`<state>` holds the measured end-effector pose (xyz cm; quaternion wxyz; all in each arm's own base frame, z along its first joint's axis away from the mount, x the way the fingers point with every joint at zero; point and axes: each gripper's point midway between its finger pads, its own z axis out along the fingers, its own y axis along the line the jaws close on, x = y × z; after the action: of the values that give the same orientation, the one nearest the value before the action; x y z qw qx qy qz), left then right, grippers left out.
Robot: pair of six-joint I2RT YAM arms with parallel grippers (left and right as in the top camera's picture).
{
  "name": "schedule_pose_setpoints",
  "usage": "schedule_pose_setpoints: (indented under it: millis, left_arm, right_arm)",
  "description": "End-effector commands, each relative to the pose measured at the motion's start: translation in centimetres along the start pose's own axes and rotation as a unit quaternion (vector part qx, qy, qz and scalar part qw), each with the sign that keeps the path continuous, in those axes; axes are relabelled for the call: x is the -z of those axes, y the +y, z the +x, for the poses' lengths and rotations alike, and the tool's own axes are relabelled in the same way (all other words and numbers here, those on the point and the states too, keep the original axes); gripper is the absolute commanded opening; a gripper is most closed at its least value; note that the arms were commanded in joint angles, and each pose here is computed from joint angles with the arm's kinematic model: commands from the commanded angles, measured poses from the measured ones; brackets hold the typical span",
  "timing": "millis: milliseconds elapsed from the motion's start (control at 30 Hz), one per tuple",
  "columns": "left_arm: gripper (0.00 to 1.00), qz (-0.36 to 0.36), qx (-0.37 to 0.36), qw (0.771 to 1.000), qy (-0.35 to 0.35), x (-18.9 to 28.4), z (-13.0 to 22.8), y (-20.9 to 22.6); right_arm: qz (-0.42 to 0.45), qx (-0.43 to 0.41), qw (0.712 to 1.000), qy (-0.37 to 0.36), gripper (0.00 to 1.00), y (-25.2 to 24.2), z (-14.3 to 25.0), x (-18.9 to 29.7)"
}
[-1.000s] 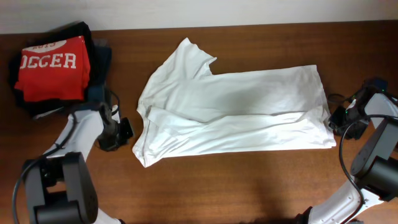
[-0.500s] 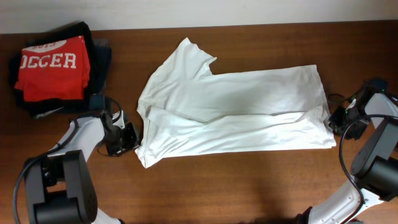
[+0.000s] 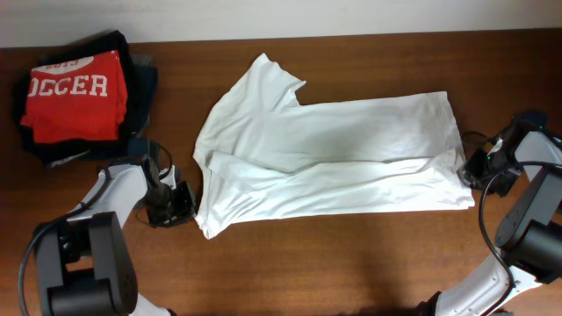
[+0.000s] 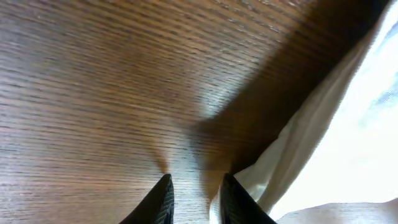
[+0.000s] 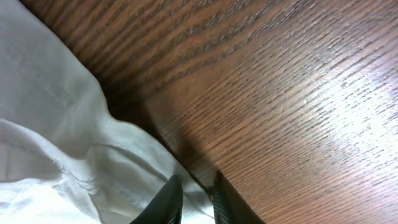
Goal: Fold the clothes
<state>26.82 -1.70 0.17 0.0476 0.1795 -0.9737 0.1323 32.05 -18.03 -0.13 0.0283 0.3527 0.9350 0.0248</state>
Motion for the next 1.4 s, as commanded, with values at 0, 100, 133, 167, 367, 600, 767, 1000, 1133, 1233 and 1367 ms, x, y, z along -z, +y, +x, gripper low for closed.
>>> schedule_pose_setpoints:
  millis: [0, 100, 133, 167, 367, 600, 767, 1000, 1133, 1233, 1367]
  left_arm:
    - [0.20, -0.006, -0.009, 1.000, -0.013, 0.5, -1.2, 0.0]
    - [0.09, 0.005, -0.010, 1.000, -0.014, 0.6, -1.3, -0.4]
    - [0.09, 0.010, -0.010, 1.000, -0.014, 0.6, -1.3, -0.6]
    - [0.09, 0.024, -0.011, 1.000, -0.011, 0.6, -1.2, -1.1]
    - [0.50, 0.048, -0.003, 0.999, 0.002, 0.8, -0.7, -1.6]
    - [0.41, 0.099, 0.093, 0.991, 0.010, 2.4, -1.0, 1.7]
    - [0.57, 0.148, 0.104, 0.983, -0.019, 2.9, -2.8, 0.3]
    - [0.53, 0.138, 0.108, 0.984, -0.023, 2.5, -2.9, 0.4]
    - [0.47, 0.121, 0.105, 0.987, 0.002, 1.7, -1.7, -1.4]
    - [0.47, 0.033, 0.082, 0.996, -0.004, 0.8, -1.1, -0.1]
    - [0.33, -0.030, 0.061, 0.998, -0.016, 0.5, -1.1, 0.9]
  right_arm:
    - [-0.009, 0.002, 1.000, 0.008, 0.18, 0.4, 0.1, -0.5]
    - [-0.008, 0.002, 1.000, 0.008, 0.04, 0.4, 0.1, -0.5]
    - [-0.007, 0.002, 1.000, 0.008, 0.04, 0.3, 0.1, -0.5]
    - [-0.007, 0.002, 1.000, 0.008, 0.04, 0.3, 0.1, -0.5]
    - [-0.007, 0.002, 1.000, 0.008, 0.04, 0.3, 0.1, -0.5]
    - [-0.007, 0.002, 1.000, 0.008, 0.04, 0.3, 0.1, -0.5]
    - [-0.007, 0.002, 1.000, 0.008, 0.05, 0.3, 0.1, -0.5]
    - [-0.007, 0.002, 1.000, 0.008, 0.05, 0.4, 0.1, -0.5]
    - [-0.007, 0.003, 1.000, 0.008, 0.05, 0.4, 0.1, -0.5]
    - [-0.007, 0.002, 1.000, 0.008, 0.05, 0.4, 0.1, -0.5]
    - [-0.007, 0.002, 1.000, 0.008, 0.05, 0.4, 0.1, -0.5]
